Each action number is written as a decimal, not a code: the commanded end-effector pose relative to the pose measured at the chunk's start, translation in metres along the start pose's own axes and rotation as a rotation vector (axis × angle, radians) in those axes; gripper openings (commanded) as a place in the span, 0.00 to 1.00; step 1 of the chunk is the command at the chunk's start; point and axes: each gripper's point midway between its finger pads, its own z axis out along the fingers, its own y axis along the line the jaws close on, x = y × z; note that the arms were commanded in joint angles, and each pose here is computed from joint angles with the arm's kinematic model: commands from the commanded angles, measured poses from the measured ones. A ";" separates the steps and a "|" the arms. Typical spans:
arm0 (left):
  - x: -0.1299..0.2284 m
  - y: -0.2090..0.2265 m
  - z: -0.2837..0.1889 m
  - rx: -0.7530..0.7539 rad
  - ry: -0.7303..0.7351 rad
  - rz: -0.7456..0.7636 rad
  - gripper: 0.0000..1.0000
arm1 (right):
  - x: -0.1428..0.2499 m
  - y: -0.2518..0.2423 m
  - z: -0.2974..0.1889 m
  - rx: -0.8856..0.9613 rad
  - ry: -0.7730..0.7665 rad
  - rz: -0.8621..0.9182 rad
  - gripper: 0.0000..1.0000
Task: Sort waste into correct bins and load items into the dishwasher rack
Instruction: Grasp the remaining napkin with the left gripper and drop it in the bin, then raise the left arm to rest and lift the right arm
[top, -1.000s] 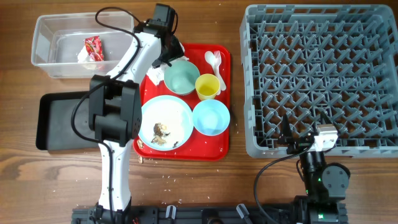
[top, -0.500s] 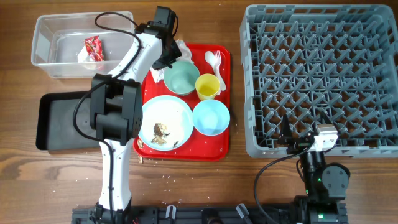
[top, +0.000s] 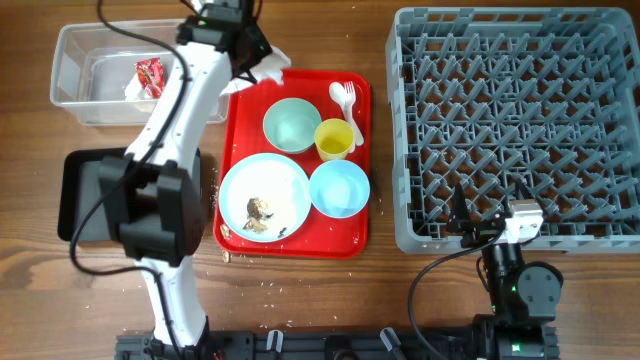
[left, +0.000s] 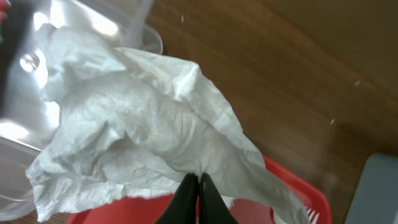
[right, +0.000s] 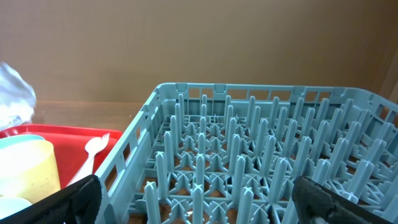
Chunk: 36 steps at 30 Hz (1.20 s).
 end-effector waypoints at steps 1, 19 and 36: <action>-0.037 0.013 -0.026 -0.011 -0.113 -0.048 0.04 | 0.000 0.000 0.000 -0.004 -0.004 -0.011 1.00; -0.103 0.140 -0.026 -0.163 -0.167 -0.262 0.79 | 0.000 0.000 0.000 -0.004 -0.004 -0.011 1.00; 0.050 0.091 -0.166 -0.111 0.279 -0.043 0.65 | 0.000 0.000 0.000 -0.004 -0.004 -0.011 1.00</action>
